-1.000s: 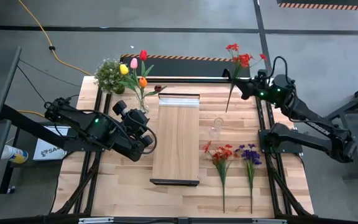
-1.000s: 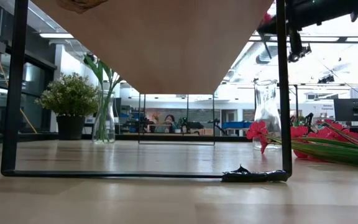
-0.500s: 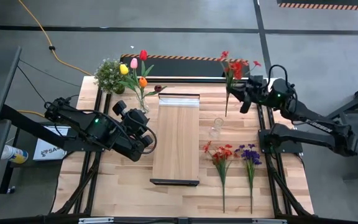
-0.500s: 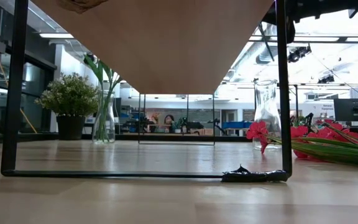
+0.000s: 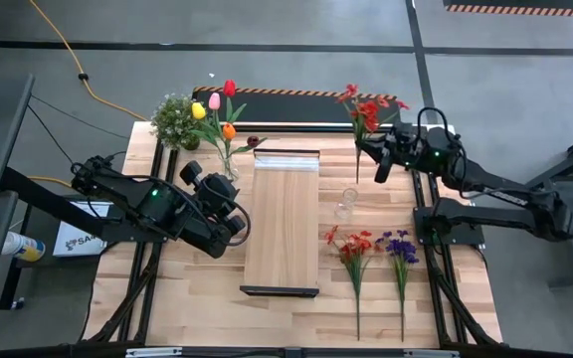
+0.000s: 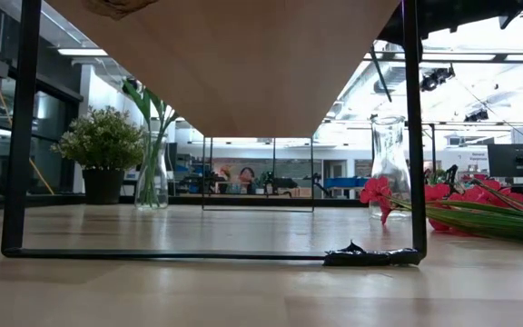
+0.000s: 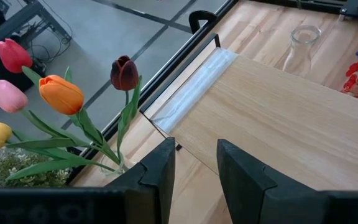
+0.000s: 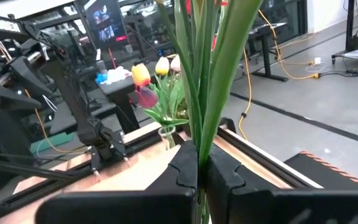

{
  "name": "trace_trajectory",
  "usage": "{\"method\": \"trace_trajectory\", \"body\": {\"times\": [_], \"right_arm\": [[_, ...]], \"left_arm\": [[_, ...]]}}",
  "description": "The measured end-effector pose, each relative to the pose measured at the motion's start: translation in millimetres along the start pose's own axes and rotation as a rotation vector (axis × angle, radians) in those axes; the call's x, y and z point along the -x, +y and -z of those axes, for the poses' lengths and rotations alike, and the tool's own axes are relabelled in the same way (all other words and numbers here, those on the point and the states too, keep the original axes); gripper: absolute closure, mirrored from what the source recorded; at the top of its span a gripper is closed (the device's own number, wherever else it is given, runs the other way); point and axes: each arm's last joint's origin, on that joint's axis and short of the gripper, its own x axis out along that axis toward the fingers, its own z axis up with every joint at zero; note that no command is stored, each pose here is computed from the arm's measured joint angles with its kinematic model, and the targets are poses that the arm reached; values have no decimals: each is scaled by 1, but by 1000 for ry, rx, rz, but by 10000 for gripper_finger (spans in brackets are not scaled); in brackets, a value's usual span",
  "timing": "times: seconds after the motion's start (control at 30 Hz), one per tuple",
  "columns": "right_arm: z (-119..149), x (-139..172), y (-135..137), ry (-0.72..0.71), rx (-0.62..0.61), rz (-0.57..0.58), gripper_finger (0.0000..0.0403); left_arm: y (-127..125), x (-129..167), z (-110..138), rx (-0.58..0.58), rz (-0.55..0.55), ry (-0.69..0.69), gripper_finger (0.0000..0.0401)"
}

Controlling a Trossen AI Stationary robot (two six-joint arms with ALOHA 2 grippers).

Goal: Pick and place flowers into a vace then onto a shelf
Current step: Put the top red flowers into the right vase

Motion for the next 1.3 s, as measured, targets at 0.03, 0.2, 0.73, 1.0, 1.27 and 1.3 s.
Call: {"method": "trace_trajectory", "body": {"times": [0.03,0.2,0.73,1.0,1.27,1.3], "right_arm": [[0,-1,0,-2,0,-1,403],[4,-8,-1,22,-2,-5,403],[9,-15,-3,63,54,-27,402],[9,-15,-2,65,90,-39,402],[9,-15,-2,65,134,-41,402],[9,-15,-2,65,139,-41,402]], "left_arm": [[0,0,0,0,1,1,249],[0,0,1,-2,17,22,249],[-1,0,1,-6,32,43,249],[-1,0,1,-6,32,43,249],[-1,0,1,-6,32,43,249],[-1,0,1,-6,32,43,249]]}}
